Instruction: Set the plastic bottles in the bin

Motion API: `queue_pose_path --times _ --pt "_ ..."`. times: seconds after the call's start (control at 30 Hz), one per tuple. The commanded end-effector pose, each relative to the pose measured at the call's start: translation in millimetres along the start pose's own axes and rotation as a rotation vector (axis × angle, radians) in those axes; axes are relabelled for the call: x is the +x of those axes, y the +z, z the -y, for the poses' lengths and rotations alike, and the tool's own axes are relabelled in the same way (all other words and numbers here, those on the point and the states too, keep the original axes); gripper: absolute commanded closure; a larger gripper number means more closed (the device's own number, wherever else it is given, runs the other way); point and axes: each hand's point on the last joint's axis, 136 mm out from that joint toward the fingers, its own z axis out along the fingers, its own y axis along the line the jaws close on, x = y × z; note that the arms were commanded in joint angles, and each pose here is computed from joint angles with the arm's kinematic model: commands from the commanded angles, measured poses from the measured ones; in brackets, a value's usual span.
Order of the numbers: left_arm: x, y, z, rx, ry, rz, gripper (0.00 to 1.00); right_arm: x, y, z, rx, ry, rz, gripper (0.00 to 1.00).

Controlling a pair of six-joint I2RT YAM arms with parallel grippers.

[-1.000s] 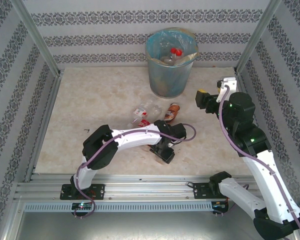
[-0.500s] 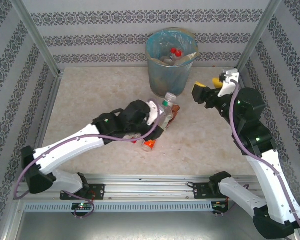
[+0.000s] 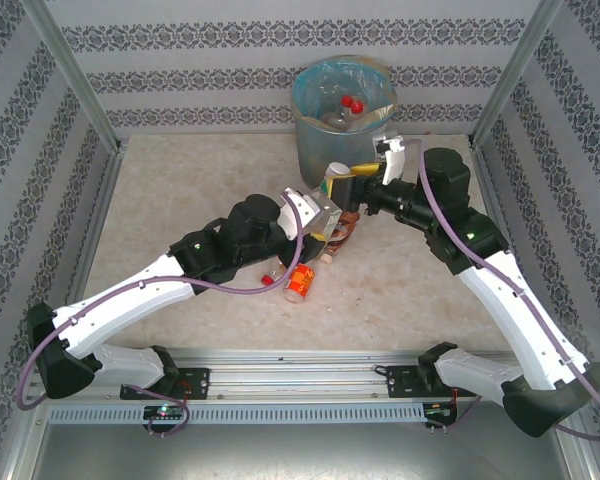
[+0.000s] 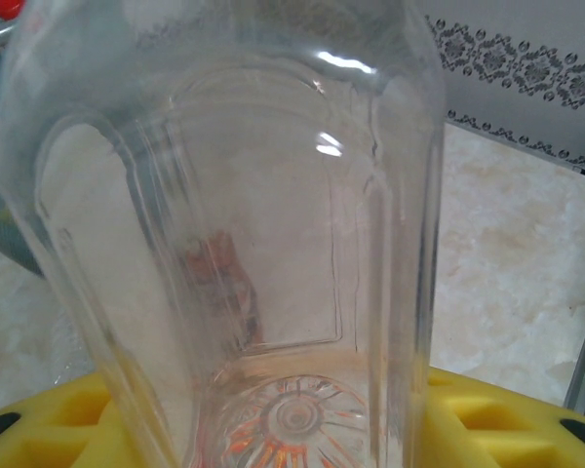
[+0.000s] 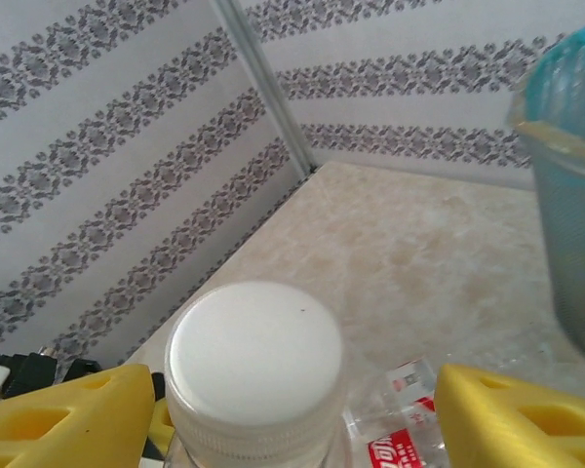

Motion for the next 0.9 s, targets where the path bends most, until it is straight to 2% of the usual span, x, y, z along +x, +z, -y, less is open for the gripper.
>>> queue_pose_path --times 0.0,0.07,0.2,0.33,0.4,0.47,0.5,0.63,0.73,0.87 --pt "-17.2 -10.3 2.0 0.023 0.035 0.084 0.50 -16.1 -2.7 -19.9 -0.072 -0.004 0.034 0.29" --pt "-16.4 -11.0 1.9 0.023 0.044 0.077 0.50 -14.6 0.9 -18.9 -0.074 0.002 0.019 0.38" --pt "-15.0 -10.4 2.4 0.025 0.066 0.073 0.50 -15.3 4.9 -20.8 -0.088 -0.005 -0.002 0.49" --pt "-17.5 -9.0 0.0 0.011 0.077 0.073 0.49 -23.6 4.5 -22.5 -0.087 -0.017 0.012 0.67" --pt "-18.8 -9.1 -4.0 -0.012 0.073 0.076 0.42 -30.5 2.2 -20.8 -0.069 -0.023 0.030 0.77" --pt "-22.5 -11.7 -13.3 -0.066 0.053 0.096 0.30 -43.7 -0.6 -15.8 -0.020 -0.047 0.064 0.95" --pt "-24.3 -14.3 -18.0 -0.093 0.046 0.109 0.25 -51.2 -1.5 -11.6 0.017 -0.060 0.081 0.99" --pt "-30.7 -32.3 -43.7 -0.246 0.024 0.183 0.02 -107.6 -2.6 7.1 0.192 -0.167 0.217 1.00" --pt "-30.1 -48.6 -64.3 -0.368 0.013 0.221 0.00 -154.4 9.9 19.7 0.285 -0.269 0.311 1.00" --pt "-26.4 -68.9 -85.5 -0.483 -0.009 0.232 0.00 -201.3 49.3 51.4 0.414 -0.385 0.356 1.00"
